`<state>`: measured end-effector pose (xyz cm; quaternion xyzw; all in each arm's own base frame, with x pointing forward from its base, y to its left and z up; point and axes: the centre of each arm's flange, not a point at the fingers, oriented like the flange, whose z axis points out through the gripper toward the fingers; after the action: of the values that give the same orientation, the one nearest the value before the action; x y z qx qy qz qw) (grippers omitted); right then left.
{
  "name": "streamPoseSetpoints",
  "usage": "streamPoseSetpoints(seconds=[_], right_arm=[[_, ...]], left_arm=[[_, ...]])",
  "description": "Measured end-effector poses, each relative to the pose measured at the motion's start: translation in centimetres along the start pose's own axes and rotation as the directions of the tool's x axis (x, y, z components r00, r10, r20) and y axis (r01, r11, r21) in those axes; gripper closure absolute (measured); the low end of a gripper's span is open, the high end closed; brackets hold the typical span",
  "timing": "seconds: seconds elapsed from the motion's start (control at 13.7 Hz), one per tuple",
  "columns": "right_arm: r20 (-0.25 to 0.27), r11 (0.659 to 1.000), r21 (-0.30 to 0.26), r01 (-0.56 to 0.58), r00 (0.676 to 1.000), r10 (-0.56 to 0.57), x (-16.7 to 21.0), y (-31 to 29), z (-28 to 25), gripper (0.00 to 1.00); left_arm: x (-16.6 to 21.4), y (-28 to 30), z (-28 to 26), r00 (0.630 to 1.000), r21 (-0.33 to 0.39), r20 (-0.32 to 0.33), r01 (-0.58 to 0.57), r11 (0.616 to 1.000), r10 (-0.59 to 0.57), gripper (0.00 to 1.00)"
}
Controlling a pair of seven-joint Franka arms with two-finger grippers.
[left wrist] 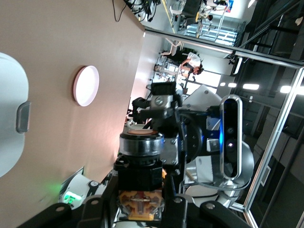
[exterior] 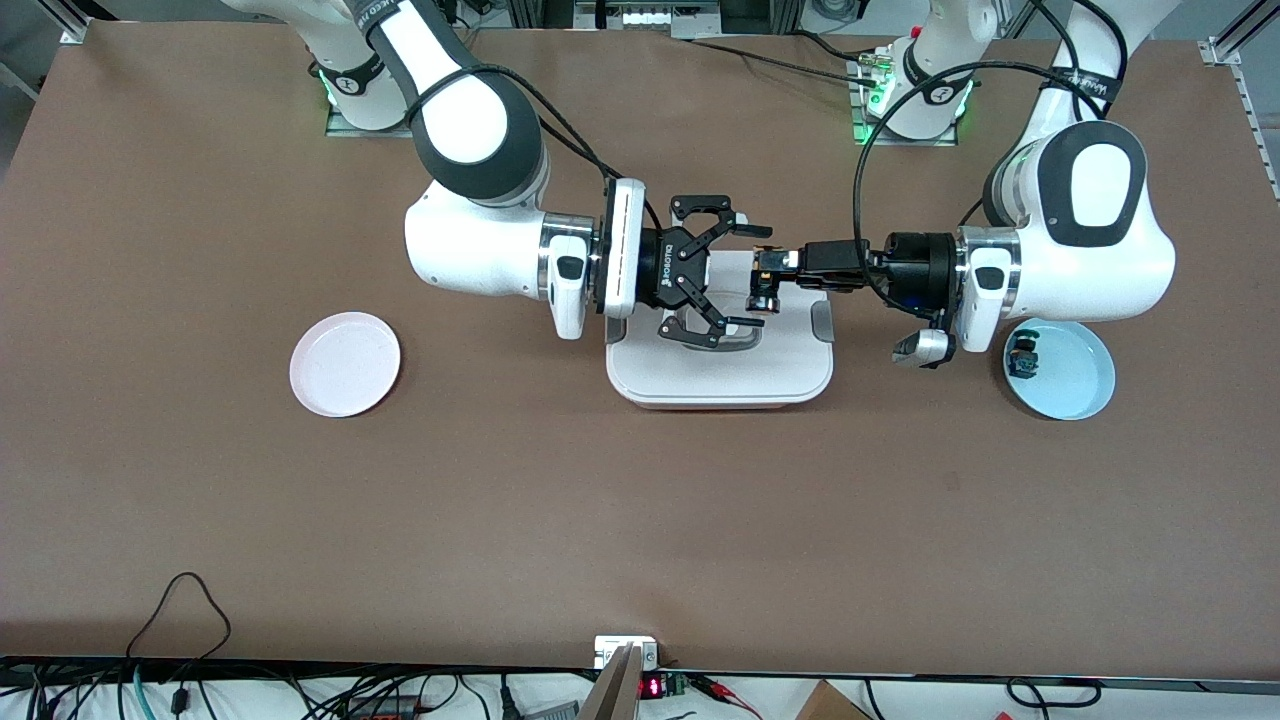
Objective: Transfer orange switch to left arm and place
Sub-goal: 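Grasp the orange switch with the left gripper and open the right gripper, then carry the switch toward the blue plate while the right gripper withdraws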
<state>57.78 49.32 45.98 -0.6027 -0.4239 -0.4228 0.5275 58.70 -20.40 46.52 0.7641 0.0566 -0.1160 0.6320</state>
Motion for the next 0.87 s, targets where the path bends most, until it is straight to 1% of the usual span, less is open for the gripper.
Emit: streamPoseSetpoints(seconds=[0.22, 0.36, 0.51, 0.58, 0.66, 0.73, 0.8, 0.87], right_arm=[[-0.004, 1.0, -0.014, 0.008, 1.0, -0.008, 0.7, 1.0, -1.3, 0.0], [-0.004, 1.0, 0.009, 0.021, 1.0, -0.021, 1.3, 2.4, -3.2, 0.0], [0.0, 0.998, 0.049, 0.031, 1.0, -0.031, 1.8, 4.1, -6.1, 0.0], [0.005, 0.997, 0.067, 0.031, 1.0, -0.031, 1.7, 5.1, -7.8, 0.0], [0.01, 0.996, 0.084, 0.026, 1.0, -0.027, 1.5, 6.0, -9.7, 0.0], [0.015, 0.995, 0.096, 0.017, 1.0, -0.019, 1.0, 6.9, -11.5, 0.0], [0.017, 0.994, 0.105, 0.008, 1.0, -0.009, 0.6, 7.6, -13.0, 0.0], [0.019, 0.993, 0.115, -0.002, 1.0, 0.0, 0.2, 8.3, -14.6, 0.0]], left_arm=[[-0.2, -1.2, -3.0, 0.999, 0.1, 0.049, -0.025, 0.995, 0.02, 0.59], [-0.5, -2.0, -6.6, 0.996, 0.167, 0.087, -0.035, 0.985, 0.02, 0.59], [-1.1, -3.0, -10.9, 0.992, 0.284, 0.123, -0.049, 0.958, 0.014, 0.59], [-1.5, -3.6, -13.2, 0.99, 0.362, 0.14, -0.055, 0.931, 0.004, 0.59], [-2.0, -4.2, -15.4, 0.987, 0.449, 0.158, -0.058, 0.891, -0.015, 0.59], [-2.5, -4.8, -17.5, 0.985, 0.537, 0.169, -0.059, 0.842, -0.039, 0.59], [-3.0, -5.5, -19.3, 0.983, 0.621, 0.173, -0.058, 0.782, -0.064, 0.59], [-3.5, -6.1, -20.9, 0.981, 0.708, 0.174, -0.06, 0.704, -0.091, 0.59]])
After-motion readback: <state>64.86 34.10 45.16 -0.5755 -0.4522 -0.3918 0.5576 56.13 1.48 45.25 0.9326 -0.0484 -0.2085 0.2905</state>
